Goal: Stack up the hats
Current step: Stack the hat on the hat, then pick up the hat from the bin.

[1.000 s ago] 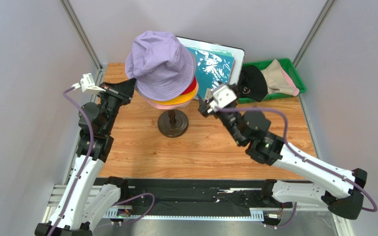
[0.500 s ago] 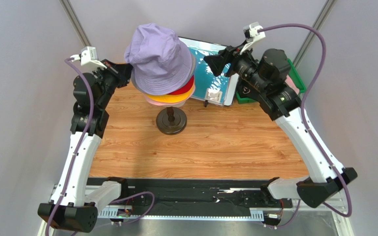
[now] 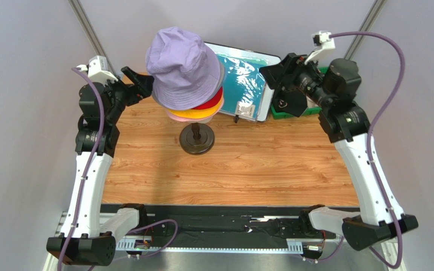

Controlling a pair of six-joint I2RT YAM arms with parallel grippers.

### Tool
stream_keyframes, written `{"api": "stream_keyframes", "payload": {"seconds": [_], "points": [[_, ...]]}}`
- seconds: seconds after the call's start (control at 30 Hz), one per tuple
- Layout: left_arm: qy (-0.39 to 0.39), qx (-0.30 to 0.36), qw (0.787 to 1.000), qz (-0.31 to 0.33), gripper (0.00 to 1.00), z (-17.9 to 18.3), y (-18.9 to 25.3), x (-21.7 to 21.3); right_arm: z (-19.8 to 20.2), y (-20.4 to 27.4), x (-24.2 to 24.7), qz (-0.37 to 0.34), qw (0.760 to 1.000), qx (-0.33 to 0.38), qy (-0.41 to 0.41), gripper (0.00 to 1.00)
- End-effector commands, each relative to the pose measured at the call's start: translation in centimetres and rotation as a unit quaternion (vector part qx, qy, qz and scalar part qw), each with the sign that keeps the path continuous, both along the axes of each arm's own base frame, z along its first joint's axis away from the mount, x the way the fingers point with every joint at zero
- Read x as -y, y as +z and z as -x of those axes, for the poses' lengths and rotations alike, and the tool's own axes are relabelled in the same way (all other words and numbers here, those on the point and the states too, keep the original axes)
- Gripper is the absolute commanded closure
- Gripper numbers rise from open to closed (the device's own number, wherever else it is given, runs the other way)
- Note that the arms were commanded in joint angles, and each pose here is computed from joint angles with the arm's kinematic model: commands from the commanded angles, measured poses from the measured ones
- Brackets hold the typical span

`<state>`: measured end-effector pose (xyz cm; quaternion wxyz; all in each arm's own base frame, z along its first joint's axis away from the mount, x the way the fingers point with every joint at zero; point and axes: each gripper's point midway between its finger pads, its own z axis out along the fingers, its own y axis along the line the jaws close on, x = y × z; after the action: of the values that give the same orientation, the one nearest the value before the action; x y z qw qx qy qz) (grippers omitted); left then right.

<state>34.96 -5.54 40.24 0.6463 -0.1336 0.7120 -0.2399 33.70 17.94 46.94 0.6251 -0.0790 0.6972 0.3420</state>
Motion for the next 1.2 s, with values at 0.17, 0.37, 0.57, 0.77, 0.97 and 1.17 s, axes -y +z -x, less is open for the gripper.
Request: {"api": "stream_keyframes", "payload": {"seconds": [0.17, 0.37, 0.57, 0.77, 0.97, 1.17], "points": [[0.035, -0.03, 0.991, -0.128, 0.02, 4.4, -0.6, -3.0, 0.1, -2.4, 11.1, 0.064, 0.97, -0.079, -0.22, 0.08], [0.046, -0.027, 0.982, -0.18, 0.02, 5.3, -2.9, -4.0, -5.6, -9.6, 13.0, 0.033, 0.946, -0.188, -0.261, 0.18], [0.032, -0.034, 0.981, -0.187, 0.03, 5.6, -4.4, -3.6, -10.3, -15.5, 14.6, -0.056, 0.916, -0.195, -0.347, 0.21], [0.031, -0.047, 0.979, -0.196, 0.04, 5.6, -5.3, -3.8, -12.4, -20.2, 17.2, -0.101, 0.87, -0.201, -0.439, 0.22], [0.026, -0.053, 0.979, -0.195, 0.04, 5.4, -5.7, -3.6, -13.9, -24.8, 19.4, -0.095, 0.831, -0.213, -0.506, 0.23], [0.029, -0.057, 0.978, -0.198, 0.04, 5.3, -6.0, -3.8, -14.9, -28.0, 20.1, -0.091, 0.808, -0.225, -0.536, 0.24]]}}
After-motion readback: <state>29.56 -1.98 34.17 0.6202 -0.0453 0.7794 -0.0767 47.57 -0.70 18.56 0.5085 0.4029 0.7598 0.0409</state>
